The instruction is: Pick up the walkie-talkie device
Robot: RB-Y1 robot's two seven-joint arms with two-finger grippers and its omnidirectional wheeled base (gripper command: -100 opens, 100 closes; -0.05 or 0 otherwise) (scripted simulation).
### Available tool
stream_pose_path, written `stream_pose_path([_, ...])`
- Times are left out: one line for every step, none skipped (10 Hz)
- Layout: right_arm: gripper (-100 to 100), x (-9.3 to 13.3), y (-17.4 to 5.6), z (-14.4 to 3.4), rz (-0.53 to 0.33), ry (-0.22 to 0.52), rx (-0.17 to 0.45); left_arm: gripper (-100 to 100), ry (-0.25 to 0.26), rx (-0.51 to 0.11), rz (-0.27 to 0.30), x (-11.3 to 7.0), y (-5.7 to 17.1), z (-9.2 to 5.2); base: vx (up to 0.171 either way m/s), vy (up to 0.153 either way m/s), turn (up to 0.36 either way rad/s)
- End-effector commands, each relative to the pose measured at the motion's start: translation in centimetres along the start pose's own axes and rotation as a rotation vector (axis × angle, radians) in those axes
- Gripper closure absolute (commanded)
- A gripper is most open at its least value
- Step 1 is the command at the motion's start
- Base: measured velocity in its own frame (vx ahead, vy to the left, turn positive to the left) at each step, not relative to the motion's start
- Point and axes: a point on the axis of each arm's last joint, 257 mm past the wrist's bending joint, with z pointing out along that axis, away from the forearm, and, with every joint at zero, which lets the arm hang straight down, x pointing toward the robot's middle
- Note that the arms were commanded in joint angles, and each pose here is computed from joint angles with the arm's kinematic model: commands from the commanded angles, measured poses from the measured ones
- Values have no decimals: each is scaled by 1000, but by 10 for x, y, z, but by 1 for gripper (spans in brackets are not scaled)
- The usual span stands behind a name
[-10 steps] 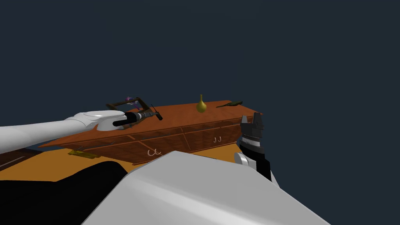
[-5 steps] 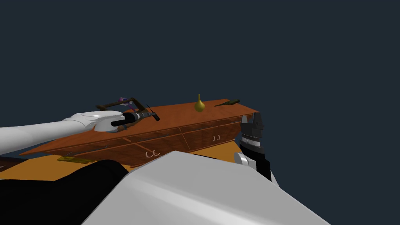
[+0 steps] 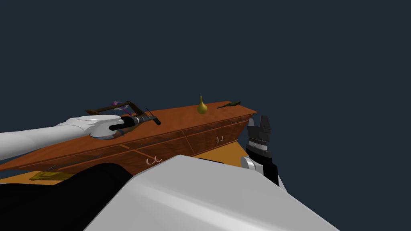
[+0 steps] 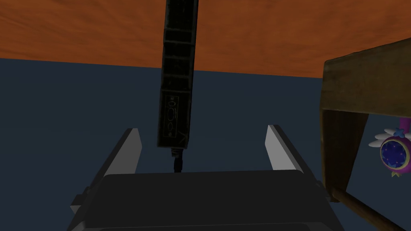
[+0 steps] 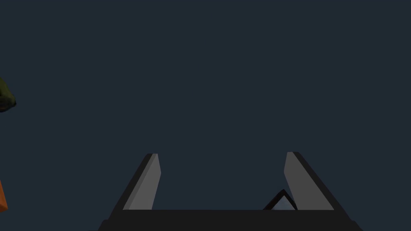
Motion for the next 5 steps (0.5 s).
stream_pose_path([0,0,0,0,0,0,0,-100,-4,-11,-4,-1,5,1,-23,3,42])
stream_pose_path([0,0,0,0,0,0,0,-100,-2,-5,-5,1,2,4,0,-2,25])
stream_pose_path([0,0,0,0,0,0,0,-100,15,-11,-1,10,5,4,9,-2,-6])
stream_pose_path([0,0,0,0,0,0,0,-100,-2,-29,-26,2,19,2,-42,-6,-225])
stream_pose_path([0,0,0,0,0,0,0,-100,-6,-44,-26,0,27,1,-65,-3,-153])
